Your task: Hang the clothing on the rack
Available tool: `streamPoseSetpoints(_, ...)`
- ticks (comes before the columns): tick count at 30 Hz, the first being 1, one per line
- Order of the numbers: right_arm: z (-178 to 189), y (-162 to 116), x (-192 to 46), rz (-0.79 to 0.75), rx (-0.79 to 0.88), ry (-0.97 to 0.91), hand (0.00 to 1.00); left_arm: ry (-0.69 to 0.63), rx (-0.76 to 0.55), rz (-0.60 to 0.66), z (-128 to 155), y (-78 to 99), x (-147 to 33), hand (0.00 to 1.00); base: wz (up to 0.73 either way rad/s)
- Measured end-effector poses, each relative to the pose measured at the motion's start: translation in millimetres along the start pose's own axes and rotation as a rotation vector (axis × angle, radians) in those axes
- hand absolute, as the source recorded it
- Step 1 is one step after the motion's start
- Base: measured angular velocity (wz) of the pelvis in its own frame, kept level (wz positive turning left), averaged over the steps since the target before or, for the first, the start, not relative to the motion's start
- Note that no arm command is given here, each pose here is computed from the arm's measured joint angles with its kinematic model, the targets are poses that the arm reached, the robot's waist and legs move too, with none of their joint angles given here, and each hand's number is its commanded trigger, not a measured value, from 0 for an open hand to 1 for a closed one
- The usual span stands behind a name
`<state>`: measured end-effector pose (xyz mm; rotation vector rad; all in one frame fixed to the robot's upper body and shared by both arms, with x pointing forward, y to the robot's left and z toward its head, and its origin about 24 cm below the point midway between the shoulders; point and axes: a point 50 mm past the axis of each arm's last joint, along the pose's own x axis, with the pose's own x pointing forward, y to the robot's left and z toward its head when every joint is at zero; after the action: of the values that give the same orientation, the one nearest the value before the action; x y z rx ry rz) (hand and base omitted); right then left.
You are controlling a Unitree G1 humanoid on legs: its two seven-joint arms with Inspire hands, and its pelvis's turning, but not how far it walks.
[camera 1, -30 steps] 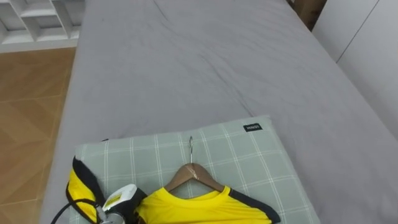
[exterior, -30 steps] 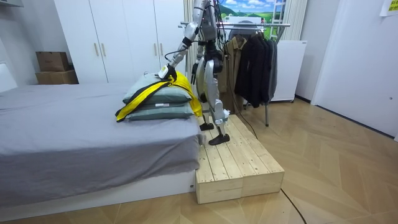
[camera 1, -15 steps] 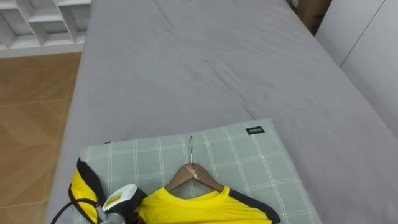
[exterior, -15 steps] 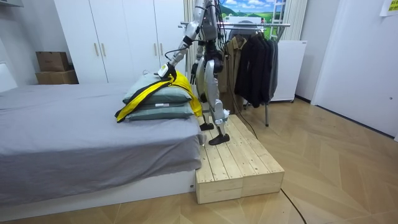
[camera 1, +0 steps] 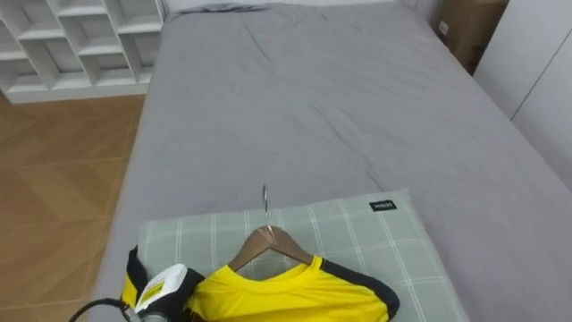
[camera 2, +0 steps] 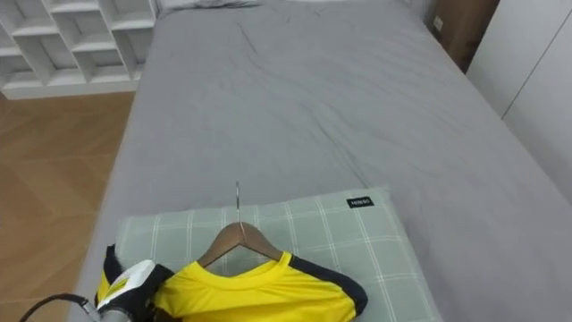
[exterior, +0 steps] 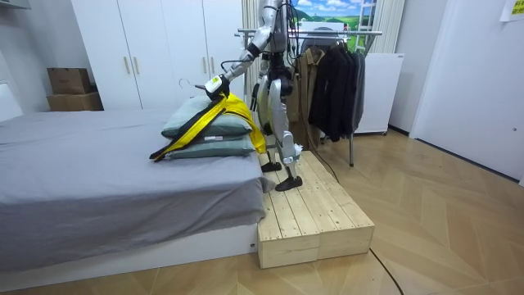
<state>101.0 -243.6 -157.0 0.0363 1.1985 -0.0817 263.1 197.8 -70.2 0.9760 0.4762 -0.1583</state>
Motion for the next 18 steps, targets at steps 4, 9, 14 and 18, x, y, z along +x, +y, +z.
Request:
streamPoseSetpoints(4,-14,-2,-2,-0.009,0.023,0.025,0.0,0.005,-0.034,0.017,-2,-6.0,-4.5,1.0,0.01)
streamPoseSetpoints(9,-24,-3,-4,-0.015,0.072,0.03,0.0,0.011,-0.054,0.077,-4,-1.2,-5.3,1.0,0.04)
streamPoseSetpoints(14,-31,-4,-6,-0.015,0.089,0.039,0.0,0.018,-0.07,0.143,-9,-0.6,-10.4,1.0,0.0)
streamPoseSetpoints(18,-37,-4,-7,-0.019,0.11,0.05,0.0,-0.008,-0.077,0.165,-5,1.4,-13.6,1.0,0.0)
